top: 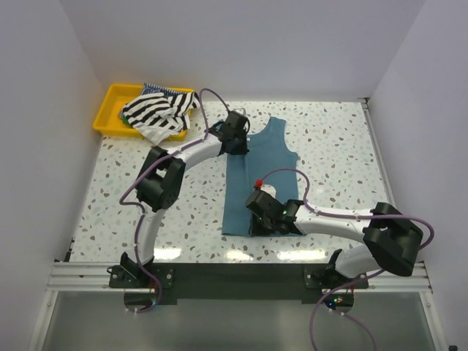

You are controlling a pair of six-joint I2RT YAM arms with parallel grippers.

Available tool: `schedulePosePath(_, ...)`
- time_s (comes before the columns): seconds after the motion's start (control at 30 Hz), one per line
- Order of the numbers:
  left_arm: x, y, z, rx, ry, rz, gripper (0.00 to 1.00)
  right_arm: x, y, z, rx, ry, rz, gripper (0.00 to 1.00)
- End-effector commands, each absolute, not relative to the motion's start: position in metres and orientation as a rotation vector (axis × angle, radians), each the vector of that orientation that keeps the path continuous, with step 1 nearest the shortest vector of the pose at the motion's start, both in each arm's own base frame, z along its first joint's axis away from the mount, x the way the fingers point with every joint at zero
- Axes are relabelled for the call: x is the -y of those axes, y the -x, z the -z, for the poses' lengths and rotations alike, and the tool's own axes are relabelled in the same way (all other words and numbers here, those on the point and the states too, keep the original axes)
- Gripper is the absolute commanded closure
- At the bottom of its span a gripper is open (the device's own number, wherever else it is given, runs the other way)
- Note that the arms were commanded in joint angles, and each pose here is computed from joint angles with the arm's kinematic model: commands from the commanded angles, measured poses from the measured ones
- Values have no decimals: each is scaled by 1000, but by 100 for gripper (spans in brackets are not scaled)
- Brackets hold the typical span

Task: Fold and stack the tank tops
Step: Fold the tank top

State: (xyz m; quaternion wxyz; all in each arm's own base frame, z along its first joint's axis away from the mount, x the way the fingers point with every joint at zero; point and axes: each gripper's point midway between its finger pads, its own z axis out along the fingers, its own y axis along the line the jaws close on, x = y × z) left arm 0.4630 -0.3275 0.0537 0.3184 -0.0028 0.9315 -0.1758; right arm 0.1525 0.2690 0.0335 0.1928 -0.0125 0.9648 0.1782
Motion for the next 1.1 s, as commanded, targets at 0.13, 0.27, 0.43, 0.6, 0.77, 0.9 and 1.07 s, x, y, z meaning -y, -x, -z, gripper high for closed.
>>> schedulePosePath(0.13, 351, -479, -81, -2343, -90, 566, 63, -261, -156, -41, -2664, -42, -495, 95)
schedulePosePath(0.27, 352, -489, -113, -2249, -124, 591, 43, -251, -164, -63, -2603, -69, -465, 67)
schedulePosePath(0.43, 306, -522, -167, -2140, 43, 583, 42, -253, -184, -109, -2485, -21, -453, 61)
schedulePosePath(0.6, 222, -547, -167, -2141, 328, 407, 47, -297, -207, -125, -2452, 155, -478, 67)
schedulePosePath(0.77, 191, -571, -137, -2178, 382, 363, 47, -340, -214, -106, -2461, 289, -577, 76)
schedulePosePath(0.9, 189, -586, -126, -2172, 356, 337, 47, -348, -215, -74, -2495, 344, -548, 79)
schedulePosePath(1.07, 193, -597, -112, -2181, 348, 340, 53, -350, -212, -44, -2519, 386, -493, 80)
